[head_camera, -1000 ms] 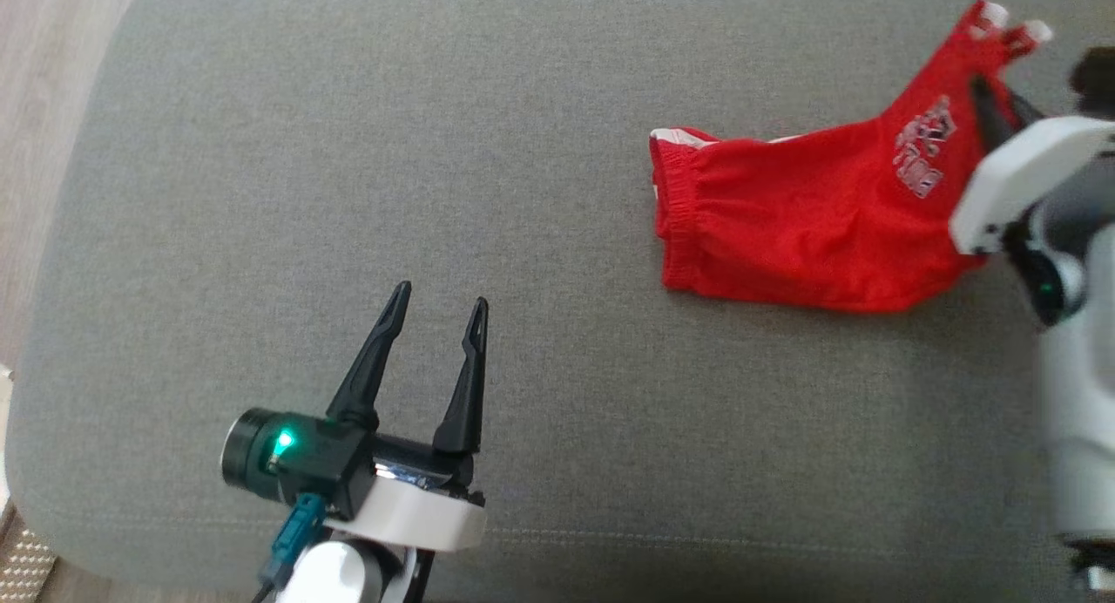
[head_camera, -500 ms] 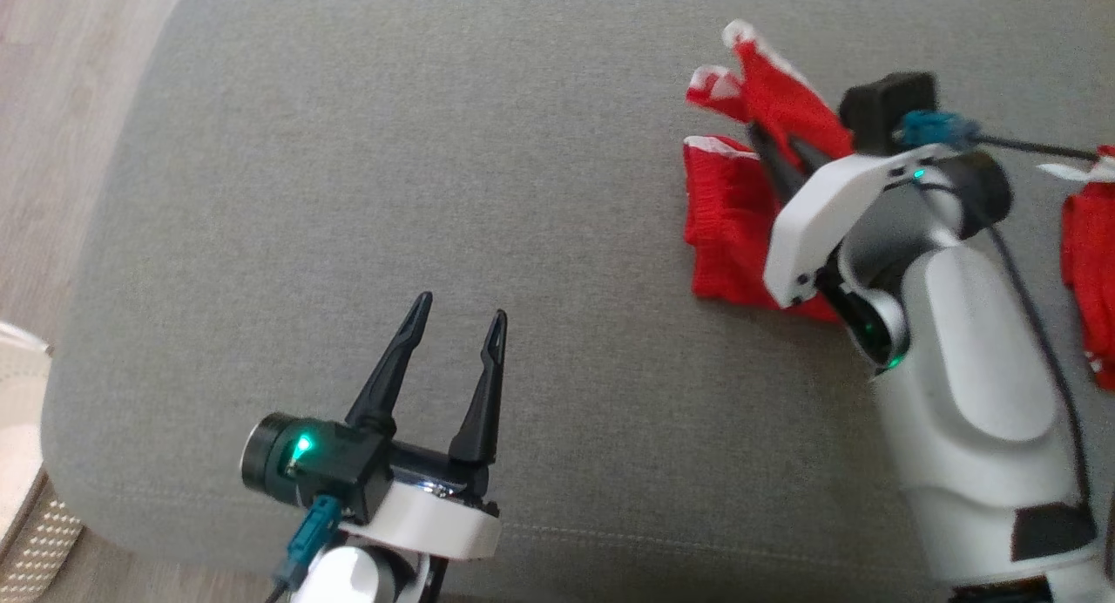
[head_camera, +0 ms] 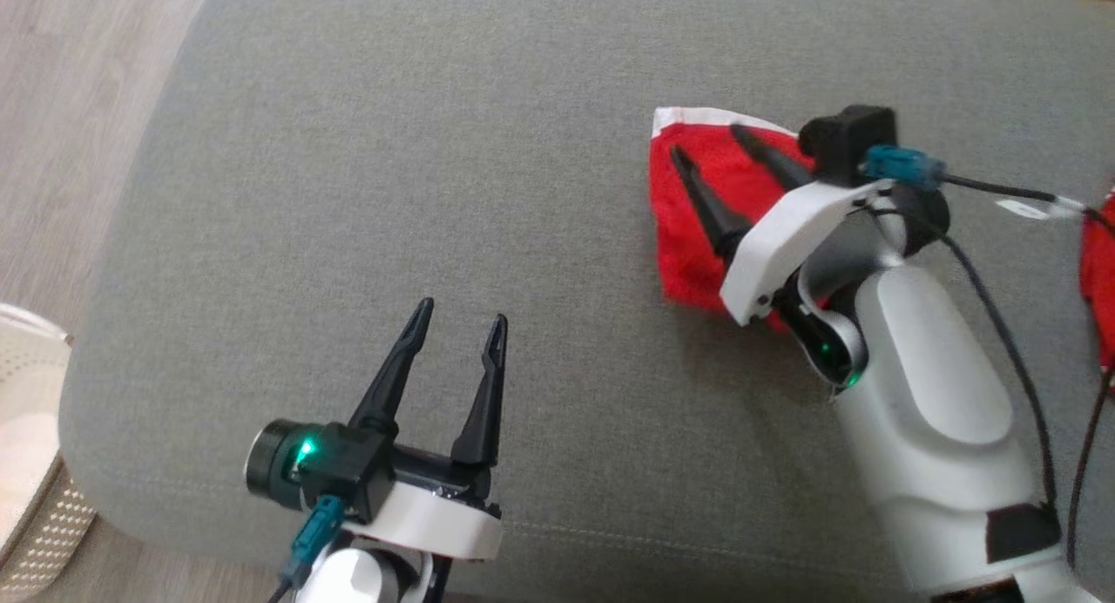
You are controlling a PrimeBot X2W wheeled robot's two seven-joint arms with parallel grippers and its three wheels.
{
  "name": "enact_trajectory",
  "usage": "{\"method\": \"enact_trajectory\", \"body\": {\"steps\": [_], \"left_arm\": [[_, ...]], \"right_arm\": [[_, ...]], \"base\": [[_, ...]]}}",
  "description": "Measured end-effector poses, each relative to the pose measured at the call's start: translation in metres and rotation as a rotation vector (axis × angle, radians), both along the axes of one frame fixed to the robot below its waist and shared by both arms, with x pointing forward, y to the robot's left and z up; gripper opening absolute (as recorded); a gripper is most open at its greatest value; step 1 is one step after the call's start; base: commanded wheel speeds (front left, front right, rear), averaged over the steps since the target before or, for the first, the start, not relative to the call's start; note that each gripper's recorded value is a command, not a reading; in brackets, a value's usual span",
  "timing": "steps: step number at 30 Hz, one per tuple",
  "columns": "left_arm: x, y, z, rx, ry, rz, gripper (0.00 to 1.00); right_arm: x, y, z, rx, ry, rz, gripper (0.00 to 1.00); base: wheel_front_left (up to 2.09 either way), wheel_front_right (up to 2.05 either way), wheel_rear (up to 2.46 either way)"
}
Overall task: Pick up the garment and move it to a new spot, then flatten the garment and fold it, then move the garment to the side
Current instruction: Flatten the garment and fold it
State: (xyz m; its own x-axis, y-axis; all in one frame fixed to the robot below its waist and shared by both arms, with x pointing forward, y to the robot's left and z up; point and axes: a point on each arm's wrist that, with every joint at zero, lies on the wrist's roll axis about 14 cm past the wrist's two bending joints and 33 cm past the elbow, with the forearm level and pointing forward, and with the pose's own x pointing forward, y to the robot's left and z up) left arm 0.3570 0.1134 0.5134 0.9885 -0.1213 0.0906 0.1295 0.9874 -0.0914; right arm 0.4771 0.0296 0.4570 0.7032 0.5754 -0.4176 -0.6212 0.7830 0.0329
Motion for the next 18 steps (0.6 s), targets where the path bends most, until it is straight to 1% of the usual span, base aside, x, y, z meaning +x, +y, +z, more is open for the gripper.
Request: {"method": "enact_trajectory", "body": {"steps": [2,5,8,9,10,13,18], "left_arm": [[0.001,0.000,0.001,0.000,-0.004,0.000,1.00],[0.001,-0.003,0.003,-0.001,-0.012,-0.009,1.00],[0.001,-0.005,0.005,-0.002,-0.016,-0.016,1.00],[0.002,-0.005,0.005,-0.003,-0.016,-0.017,1.00],[0.002,-0.006,0.004,-0.003,-0.015,-0.017,1.00],[0.002,-0.005,0.002,-0.004,-0.008,-0.017,1.00],[0.001,-0.003,-0.001,0.000,0.004,-0.010,1.00]], "right_arm": [[0.006,-0.002,0.019,0.058,-0.071,-0.020,1.00],[0.022,-0.023,0.045,0.123,-0.180,-0.100,1.00],[0.034,-0.055,0.051,0.124,-0.229,-0.190,1.00],[0.035,-0.063,0.048,0.127,-0.227,-0.215,0.41],[0.036,-0.069,0.041,0.129,-0.218,-0.235,0.00],[0.033,-0.077,0.015,0.110,-0.172,-0.253,0.00],[0.027,-0.066,-0.017,0.101,-0.132,-0.225,0.00]], "base": [[0.00,0.00,0.00],[0.00,0.00,0.00],[0.00,0.00,0.00],[0.00,0.00,0.00],[0.00,0.00,0.00],[0.00,0.00,0.00],[0.00,0.00,0.00]]}}
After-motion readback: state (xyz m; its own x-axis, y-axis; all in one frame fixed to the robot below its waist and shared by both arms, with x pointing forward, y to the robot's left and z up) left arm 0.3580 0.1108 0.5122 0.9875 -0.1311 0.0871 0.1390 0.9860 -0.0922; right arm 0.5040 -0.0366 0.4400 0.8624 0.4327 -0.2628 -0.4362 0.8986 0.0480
